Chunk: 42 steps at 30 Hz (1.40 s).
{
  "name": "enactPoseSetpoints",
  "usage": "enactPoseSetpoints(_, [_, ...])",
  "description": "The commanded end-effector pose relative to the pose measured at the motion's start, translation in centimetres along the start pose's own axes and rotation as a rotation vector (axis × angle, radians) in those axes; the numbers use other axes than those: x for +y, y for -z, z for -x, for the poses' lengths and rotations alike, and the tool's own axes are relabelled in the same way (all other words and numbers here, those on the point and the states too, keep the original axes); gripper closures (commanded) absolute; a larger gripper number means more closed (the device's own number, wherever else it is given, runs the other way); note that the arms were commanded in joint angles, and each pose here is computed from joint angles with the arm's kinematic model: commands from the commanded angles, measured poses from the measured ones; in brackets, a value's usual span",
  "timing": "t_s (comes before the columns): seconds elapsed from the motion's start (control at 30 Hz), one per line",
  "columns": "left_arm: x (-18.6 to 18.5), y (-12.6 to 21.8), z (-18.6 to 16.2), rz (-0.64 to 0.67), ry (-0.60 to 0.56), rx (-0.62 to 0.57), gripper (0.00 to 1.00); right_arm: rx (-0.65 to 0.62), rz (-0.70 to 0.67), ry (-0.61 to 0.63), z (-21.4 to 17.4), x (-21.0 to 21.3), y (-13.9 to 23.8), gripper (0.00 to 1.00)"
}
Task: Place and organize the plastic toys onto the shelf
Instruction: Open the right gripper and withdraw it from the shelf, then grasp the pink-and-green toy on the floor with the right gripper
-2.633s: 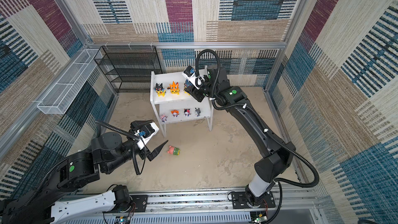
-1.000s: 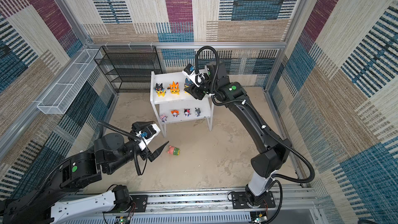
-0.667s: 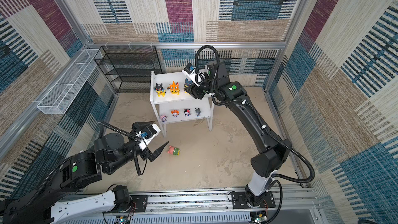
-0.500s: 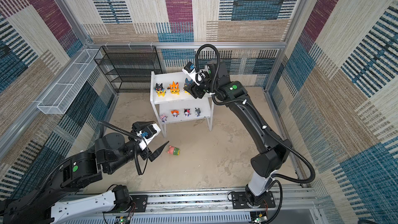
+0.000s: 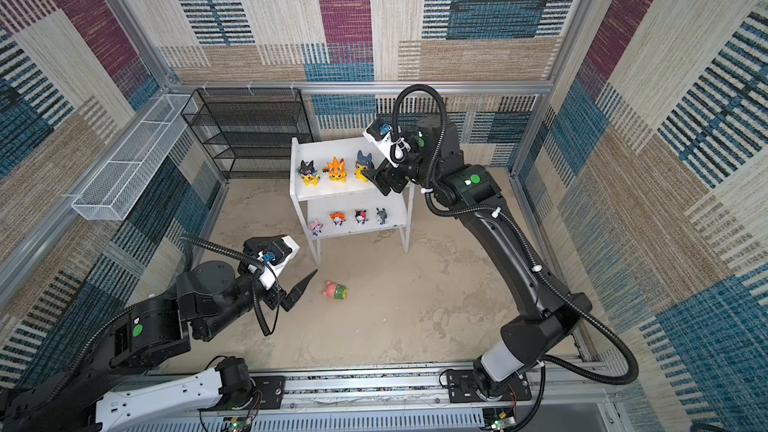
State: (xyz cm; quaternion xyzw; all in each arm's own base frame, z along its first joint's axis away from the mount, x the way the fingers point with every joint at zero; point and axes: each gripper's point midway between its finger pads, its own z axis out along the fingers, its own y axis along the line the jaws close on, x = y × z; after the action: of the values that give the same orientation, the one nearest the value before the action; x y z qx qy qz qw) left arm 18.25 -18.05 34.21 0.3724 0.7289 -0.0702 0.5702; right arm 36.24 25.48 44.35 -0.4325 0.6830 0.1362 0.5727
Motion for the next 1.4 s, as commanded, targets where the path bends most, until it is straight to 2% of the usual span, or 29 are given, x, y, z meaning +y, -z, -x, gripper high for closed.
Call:
enactPoseSetpoints(0.0, [-0.4,-0.2,-2.9,-0.001,0.073,0.098,0.01,-0.068,-0.054,-0.007,1.4,-0.1,2.9,0.06])
enactPoseSetpoints(0.13, [-1.3,-0.6,-4.5,-0.02,0.139,0.154,0.01,-0.137,-0.006,-0.015,1.0,2.8,7.3,0.03])
enactPoseSetpoints(0.27, [-1.6,-0.9,-5.4,-0.018,0.205,0.158,0.01,-0.106,0.114,-0.04,-3.1,7.6,9.1,0.02])
enactPoseSetpoints(0.4, [-1.6,-1.1,-5.9,-0.007,0.234,0.152,0.01,-0.05,0.23,-0.061,-8.6,14.1,7.9,0.02])
enactPoseSetpoints(0.5, [-1.5,-1.1,-6.2,0.004,0.25,0.153,0.01,-0.066,0.321,-0.071,-11.5,19.0,7.1,0.02])
enactPoseSetpoints(0.6, [-1.2,-0.9,-6.6,0.019,0.271,0.149,0.01,-0.066,0.411,-0.123,-14.7,22.8,5.5,0.02])
enactPoseSetpoints(0.67, [-1.0,-0.6,-7.0,0.028,0.285,0.143,0.01,-0.019,0.437,-0.173,-17.5,24.3,3.5,0.02])
enactPoseSetpoints(0.77, [-0.6,-0.1,-7.5,0.042,0.303,0.137,0.01,0.038,0.384,-0.24,-20.8,24.9,0.1,0.04])
enactPoseSetpoints(0.97, [0.7,1.7,-7.8,0.071,0.327,0.099,0.01,0.039,0.287,-0.218,-24.5,26.3,-4.4,0.04])
enactPoseSetpoints(1.2, [1.8,2.9,-8.2,0.102,0.313,0.068,0.01,0.172,0.186,-0.082,-28.3,27.3,-9.8,0.08])
enactPoseSetpoints(1.37, [2.2,3.4,-8.3,0.117,0.311,0.047,0.01,0.247,0.048,-0.003,-30.0,26.2,-12.7,0.1])
